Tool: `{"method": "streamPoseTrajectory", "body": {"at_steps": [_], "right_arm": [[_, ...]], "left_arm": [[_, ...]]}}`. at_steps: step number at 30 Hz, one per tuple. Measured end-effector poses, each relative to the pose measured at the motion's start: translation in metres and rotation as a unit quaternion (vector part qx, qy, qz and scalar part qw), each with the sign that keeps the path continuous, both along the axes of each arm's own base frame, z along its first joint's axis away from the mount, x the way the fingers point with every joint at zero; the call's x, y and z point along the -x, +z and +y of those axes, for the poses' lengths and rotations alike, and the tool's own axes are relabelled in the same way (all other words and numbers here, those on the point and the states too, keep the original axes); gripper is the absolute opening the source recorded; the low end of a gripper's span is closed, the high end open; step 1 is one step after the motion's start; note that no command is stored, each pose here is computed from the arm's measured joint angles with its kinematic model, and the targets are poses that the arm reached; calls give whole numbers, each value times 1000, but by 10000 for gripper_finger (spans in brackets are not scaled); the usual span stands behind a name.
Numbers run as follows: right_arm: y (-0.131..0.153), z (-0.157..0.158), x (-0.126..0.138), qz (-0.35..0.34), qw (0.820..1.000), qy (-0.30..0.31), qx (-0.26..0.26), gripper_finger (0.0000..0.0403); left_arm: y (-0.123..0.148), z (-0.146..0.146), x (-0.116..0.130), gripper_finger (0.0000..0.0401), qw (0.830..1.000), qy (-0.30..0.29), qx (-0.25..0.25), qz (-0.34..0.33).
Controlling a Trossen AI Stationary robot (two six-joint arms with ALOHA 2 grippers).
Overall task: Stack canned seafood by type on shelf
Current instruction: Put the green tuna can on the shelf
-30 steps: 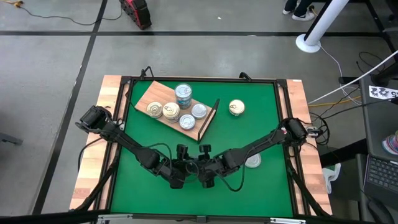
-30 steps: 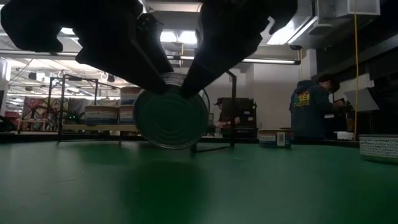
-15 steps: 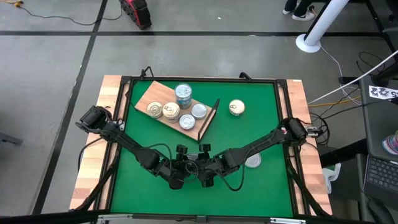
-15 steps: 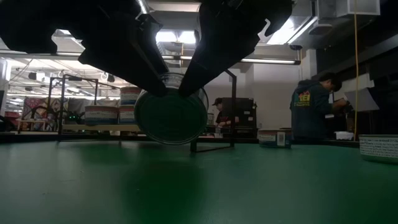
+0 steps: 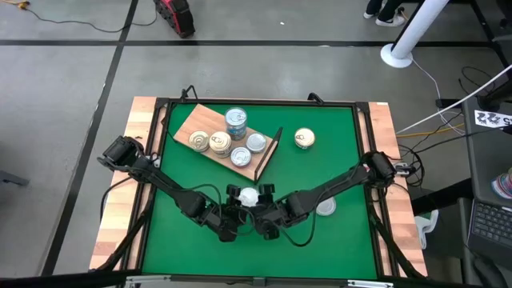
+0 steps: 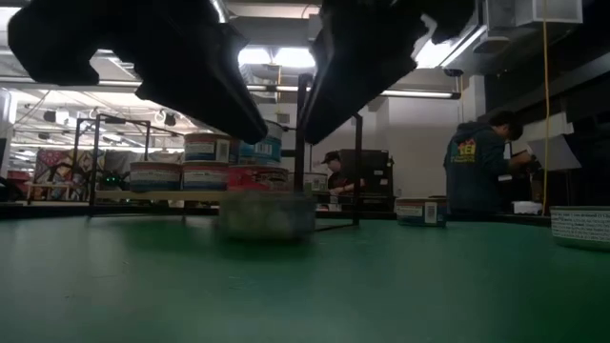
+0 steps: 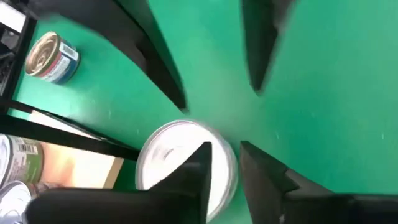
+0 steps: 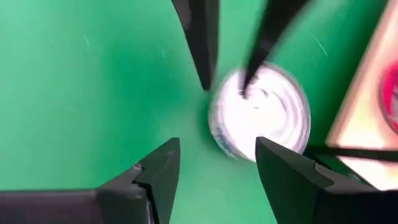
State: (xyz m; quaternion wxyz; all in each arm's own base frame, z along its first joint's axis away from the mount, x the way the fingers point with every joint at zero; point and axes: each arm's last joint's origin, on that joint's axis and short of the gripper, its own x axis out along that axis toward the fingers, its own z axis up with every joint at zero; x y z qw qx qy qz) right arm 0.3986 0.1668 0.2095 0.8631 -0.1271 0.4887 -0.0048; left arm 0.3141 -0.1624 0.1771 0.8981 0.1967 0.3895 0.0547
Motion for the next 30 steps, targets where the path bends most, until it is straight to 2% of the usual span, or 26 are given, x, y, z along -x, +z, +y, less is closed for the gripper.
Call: {"method": "streamPoseTrajectory", "body": {"at_steps": [5, 10, 13, 22, 30], "right_arm": [[16, -2, 3, 26, 1000, -11, 10, 209], [19, -1, 2, 25, 1000, -8, 12, 209], [19, -1, 2, 25, 1000, -8, 11, 209], [20, -1, 1, 17, 1000, -7, 8, 209], [17, -1, 1, 21, 1000, -5, 5, 209]], "left_arm": [[-1, 0, 1, 33, 1000, 2, 1, 5], [-1, 0, 1, 22, 1000, -4, -4, 10], [-1, 0, 1, 40, 1000, 5, 7, 7], [-4, 1, 1, 129, 999, 12, 26, 14], [-19, 9, -6, 140, 999, 28, 20, 34]]}}
